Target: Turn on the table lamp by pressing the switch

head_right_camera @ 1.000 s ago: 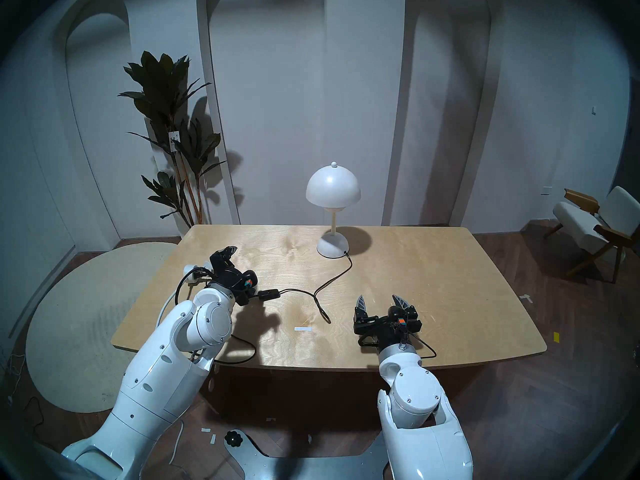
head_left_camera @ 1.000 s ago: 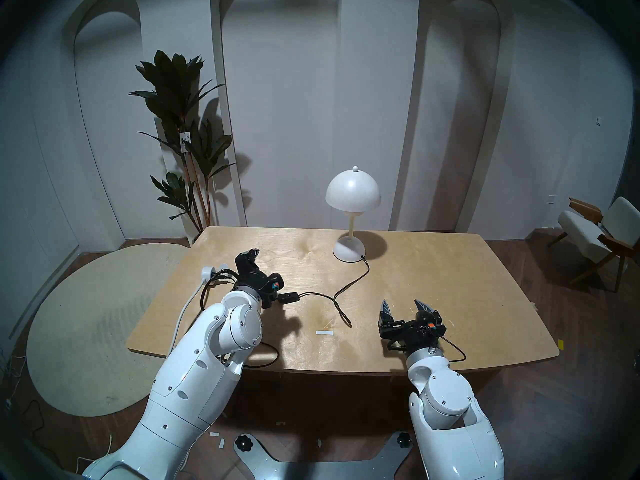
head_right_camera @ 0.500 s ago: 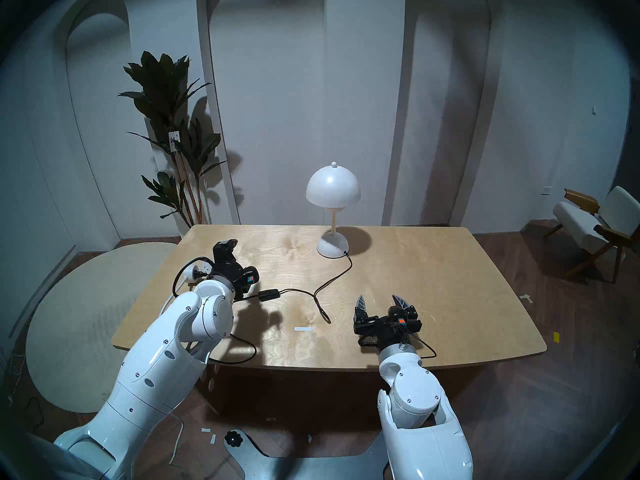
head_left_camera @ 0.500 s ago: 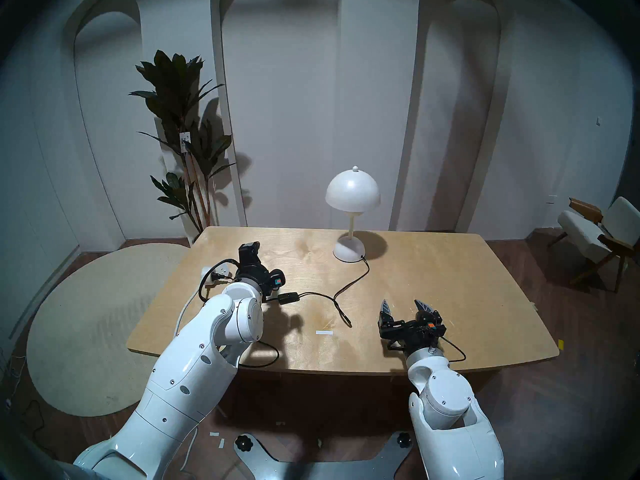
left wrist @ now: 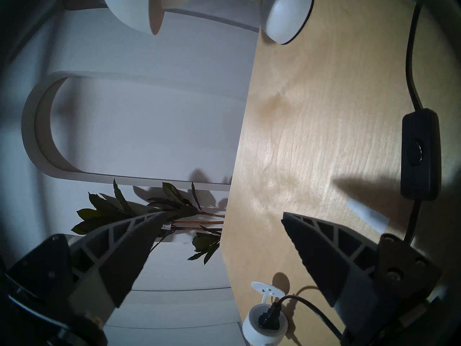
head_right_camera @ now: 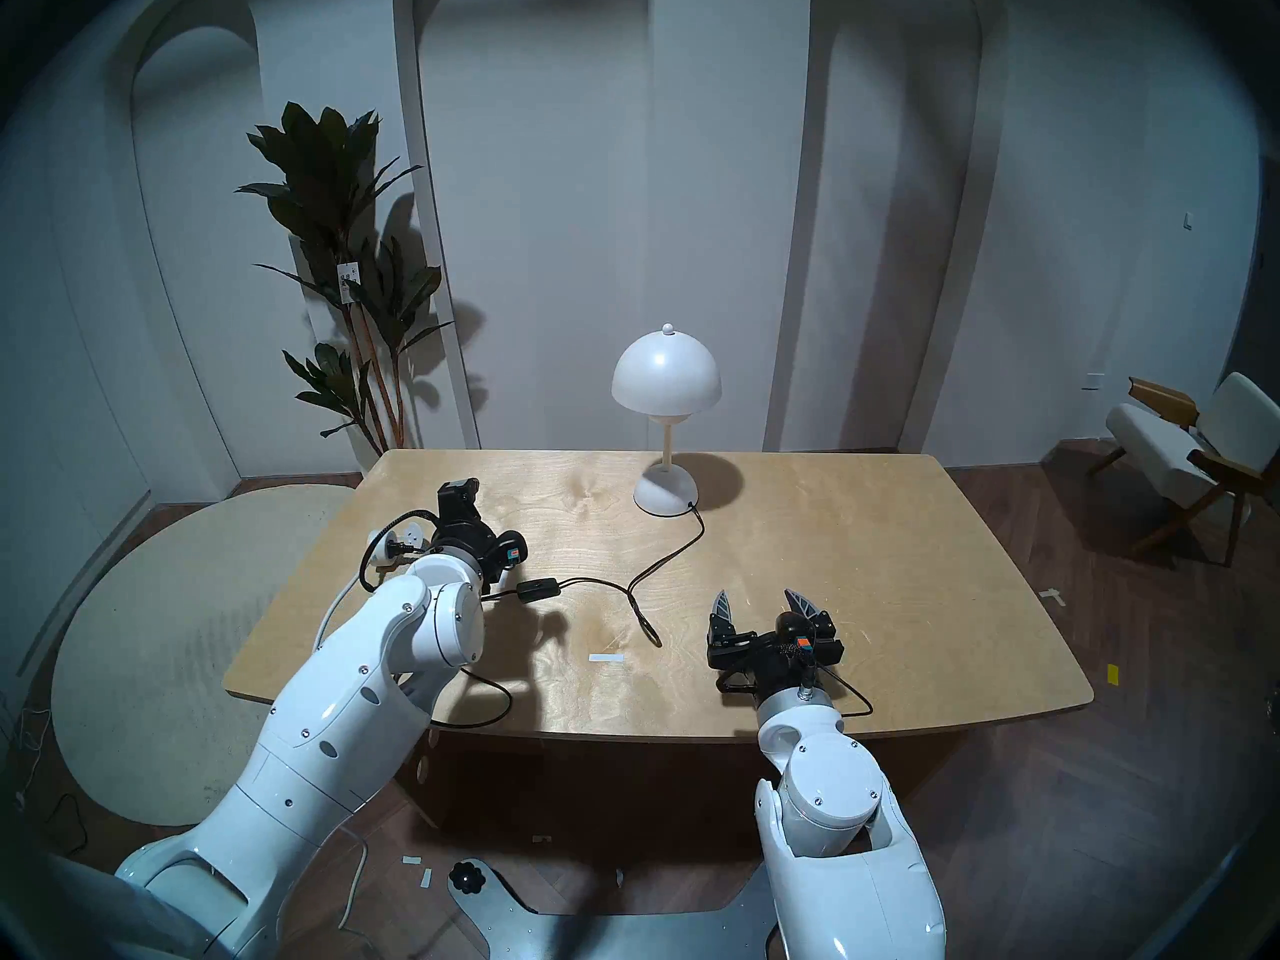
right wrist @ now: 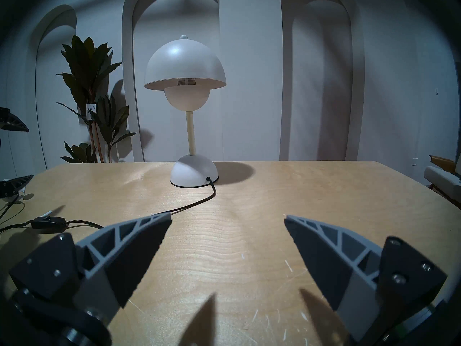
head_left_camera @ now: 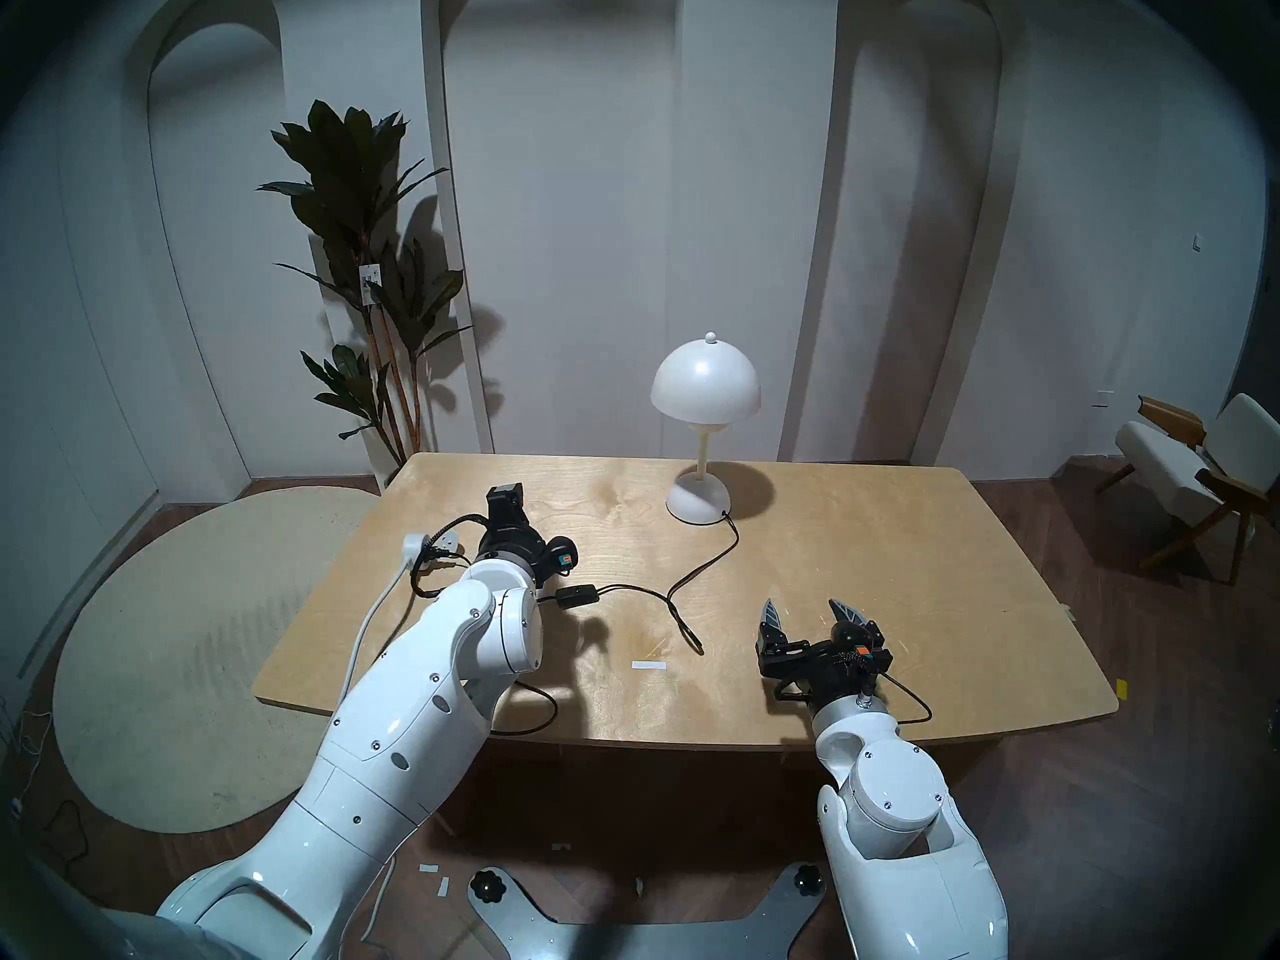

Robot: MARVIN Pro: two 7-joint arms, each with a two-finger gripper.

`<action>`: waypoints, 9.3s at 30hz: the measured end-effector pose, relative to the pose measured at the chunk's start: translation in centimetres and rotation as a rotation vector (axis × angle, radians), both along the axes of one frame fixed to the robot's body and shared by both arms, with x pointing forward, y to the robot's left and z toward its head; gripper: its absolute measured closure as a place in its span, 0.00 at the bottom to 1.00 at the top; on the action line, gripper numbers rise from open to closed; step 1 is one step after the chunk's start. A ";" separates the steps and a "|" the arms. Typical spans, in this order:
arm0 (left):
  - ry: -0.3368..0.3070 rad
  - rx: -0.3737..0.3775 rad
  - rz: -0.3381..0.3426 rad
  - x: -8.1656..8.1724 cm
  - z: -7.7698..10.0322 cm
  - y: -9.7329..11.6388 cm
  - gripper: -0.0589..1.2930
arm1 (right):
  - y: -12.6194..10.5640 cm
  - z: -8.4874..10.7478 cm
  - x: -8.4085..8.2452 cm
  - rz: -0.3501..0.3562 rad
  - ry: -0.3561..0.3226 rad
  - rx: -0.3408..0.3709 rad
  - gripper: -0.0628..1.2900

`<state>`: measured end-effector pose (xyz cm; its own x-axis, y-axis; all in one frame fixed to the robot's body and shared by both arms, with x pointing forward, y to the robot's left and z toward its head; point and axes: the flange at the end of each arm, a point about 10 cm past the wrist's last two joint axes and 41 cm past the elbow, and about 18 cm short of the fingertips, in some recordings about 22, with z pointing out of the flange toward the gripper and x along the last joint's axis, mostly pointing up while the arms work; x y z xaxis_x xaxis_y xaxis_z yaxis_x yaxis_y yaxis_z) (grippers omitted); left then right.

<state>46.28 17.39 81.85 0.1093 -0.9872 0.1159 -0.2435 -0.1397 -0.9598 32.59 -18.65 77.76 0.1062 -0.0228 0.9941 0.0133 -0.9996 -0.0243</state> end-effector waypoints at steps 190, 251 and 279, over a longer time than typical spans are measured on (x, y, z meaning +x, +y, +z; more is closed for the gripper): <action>0.194 0.169 0.041 -1.1 -1.9 -10.8 0.03 | 0.0 0.0 0.0 -0.001 0.000 0.000 0.05; 0.092 0.071 0.046 0.9 1.5 -2.9 0.05 | 0.0 0.0 0.0 -0.001 0.001 0.000 0.05; 0.088 0.096 0.042 2.9 -1.0 -3.8 0.05 | -1.0 0.1 0.2 -0.030 -0.005 0.017 0.05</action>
<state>49.15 13.55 80.88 0.1566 -0.9876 0.0088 -0.3233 -0.0597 -0.9444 32.74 -19.62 77.88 0.1003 -0.0433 0.9940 -0.0169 -0.9990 -0.0418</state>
